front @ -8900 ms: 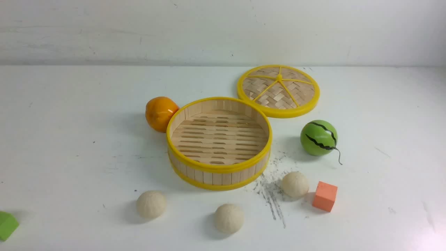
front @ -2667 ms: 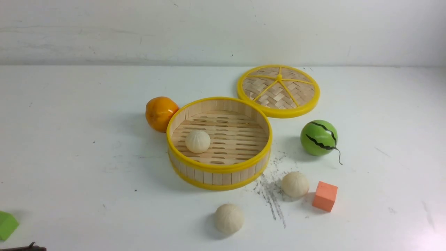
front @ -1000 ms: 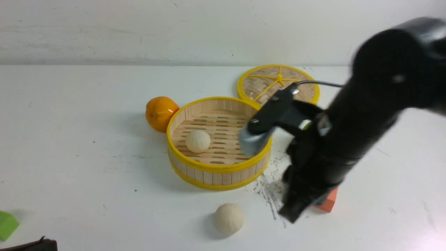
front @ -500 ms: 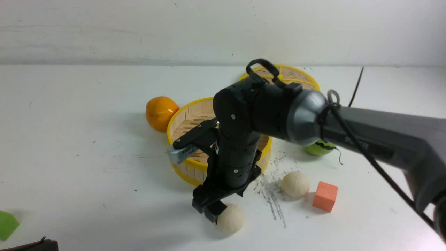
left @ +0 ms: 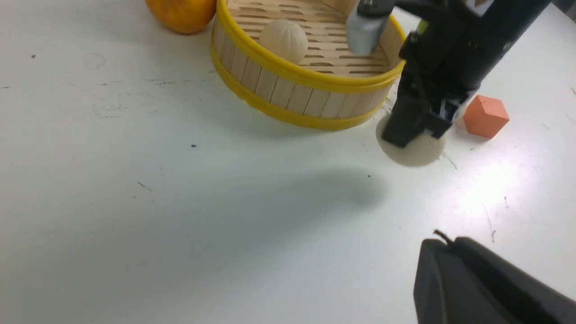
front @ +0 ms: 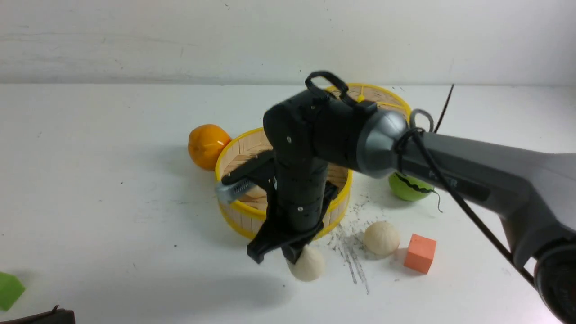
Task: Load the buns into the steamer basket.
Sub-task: Use the right arm to put the steamed stuffed bun into the steamer, then use the right arm to grab a steamed stuffed bun, then use the right arm to put the steamed stuffed bun into the steamer
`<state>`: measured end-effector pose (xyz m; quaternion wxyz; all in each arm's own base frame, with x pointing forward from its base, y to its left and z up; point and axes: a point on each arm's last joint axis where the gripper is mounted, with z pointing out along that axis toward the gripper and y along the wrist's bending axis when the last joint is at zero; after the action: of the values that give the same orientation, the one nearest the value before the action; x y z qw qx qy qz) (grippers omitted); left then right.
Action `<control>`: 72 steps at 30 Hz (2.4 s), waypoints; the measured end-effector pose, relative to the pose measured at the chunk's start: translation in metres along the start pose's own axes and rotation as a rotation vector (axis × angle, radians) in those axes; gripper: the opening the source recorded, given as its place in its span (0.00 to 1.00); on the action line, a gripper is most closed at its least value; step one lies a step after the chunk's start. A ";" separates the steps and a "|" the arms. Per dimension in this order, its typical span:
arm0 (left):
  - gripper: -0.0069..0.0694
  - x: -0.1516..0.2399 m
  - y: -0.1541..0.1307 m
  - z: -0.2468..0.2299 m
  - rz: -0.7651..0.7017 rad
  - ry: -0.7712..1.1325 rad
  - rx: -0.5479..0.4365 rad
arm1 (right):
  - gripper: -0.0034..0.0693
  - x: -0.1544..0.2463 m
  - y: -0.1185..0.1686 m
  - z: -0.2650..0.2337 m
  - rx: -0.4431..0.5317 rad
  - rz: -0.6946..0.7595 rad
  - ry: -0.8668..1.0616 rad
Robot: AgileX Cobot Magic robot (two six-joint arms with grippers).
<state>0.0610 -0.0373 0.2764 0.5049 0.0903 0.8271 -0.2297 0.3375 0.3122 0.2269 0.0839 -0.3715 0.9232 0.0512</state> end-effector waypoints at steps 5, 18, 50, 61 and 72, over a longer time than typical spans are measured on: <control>0.10 0.000 0.000 0.000 0.000 0.000 0.000 | 0.07 -0.024 -0.011 -0.047 0.092 -0.001 -0.200; 0.11 0.000 0.000 0.000 0.000 0.000 0.000 | 0.31 -0.044 -0.081 0.015 0.143 0.337 -0.302; 0.14 0.002 -0.001 -0.001 -0.018 0.013 0.011 | 0.68 0.081 -0.093 -0.038 0.181 0.402 -0.023; 0.14 0.001 -0.002 -0.001 -0.031 0.004 0.020 | 0.66 0.067 -0.103 0.018 0.168 0.436 -0.120; 0.14 0.000 -0.002 -0.001 -0.032 -0.002 0.022 | 0.11 0.061 -0.108 0.006 0.219 0.404 -0.084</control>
<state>0.0594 -0.0385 0.2771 0.5009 0.0824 0.8254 -0.2469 0.3698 0.1944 0.2058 0.1500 -0.1657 0.9745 -0.0180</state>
